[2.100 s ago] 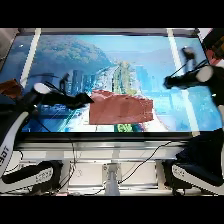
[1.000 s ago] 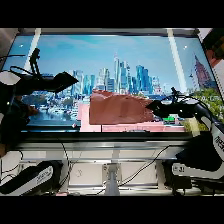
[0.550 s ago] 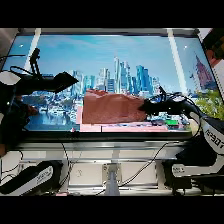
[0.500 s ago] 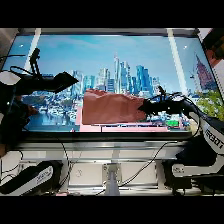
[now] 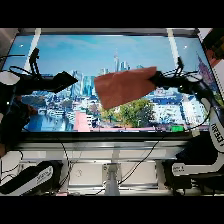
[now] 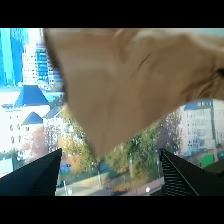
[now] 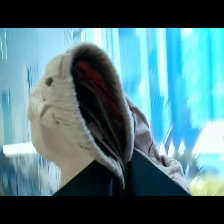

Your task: Fold the clothes and pants, and hang the long-sleeved shirts on hangers.

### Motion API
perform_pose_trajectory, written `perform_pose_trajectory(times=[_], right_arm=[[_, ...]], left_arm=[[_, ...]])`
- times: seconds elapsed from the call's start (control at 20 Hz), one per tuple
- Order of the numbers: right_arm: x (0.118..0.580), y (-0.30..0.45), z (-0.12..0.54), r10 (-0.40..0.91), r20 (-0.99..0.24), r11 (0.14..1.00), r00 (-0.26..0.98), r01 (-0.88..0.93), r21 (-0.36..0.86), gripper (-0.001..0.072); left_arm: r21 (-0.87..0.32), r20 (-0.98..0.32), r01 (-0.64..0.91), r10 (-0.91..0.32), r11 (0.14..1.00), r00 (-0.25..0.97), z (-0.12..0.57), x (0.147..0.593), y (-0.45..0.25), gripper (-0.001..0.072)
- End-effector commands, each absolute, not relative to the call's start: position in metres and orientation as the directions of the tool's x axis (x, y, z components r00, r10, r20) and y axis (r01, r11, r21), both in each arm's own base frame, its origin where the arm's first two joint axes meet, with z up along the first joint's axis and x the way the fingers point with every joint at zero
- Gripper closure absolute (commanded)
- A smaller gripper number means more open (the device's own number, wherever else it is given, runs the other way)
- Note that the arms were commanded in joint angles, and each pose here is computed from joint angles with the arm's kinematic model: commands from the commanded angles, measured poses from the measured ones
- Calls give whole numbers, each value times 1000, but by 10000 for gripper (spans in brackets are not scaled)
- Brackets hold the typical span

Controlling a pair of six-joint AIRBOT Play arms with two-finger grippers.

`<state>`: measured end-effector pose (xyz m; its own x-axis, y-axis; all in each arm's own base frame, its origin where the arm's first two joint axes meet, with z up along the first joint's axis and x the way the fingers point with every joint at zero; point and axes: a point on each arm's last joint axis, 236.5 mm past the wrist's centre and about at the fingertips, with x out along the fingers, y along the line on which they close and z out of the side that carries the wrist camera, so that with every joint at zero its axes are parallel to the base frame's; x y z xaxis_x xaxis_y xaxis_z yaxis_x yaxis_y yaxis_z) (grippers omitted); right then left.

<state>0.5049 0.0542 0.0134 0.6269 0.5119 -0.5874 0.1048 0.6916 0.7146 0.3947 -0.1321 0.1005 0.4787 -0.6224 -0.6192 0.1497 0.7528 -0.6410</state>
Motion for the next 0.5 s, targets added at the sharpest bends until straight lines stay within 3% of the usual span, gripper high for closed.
perform_pose_trajectory(times=[0.0, 0.3, 0.45], right_arm=[[540, -53, 62, 293, -534, 654, 793, 241, 717, 682], [486, -233, 73, -24, -567, 389, 823, 530, 753, 682], [431, -293, 83, -227, -645, 337, 729, 681, 651, 683]], left_arm=[[-642, -618, 147, -622, 752, 480, 101, 395, -132, 11], [-642, -618, 147, -622, 752, 480, 101, 395, -132, 11], [-642, -618, 147, -622, 752, 480, 101, 395, -132, 11]])
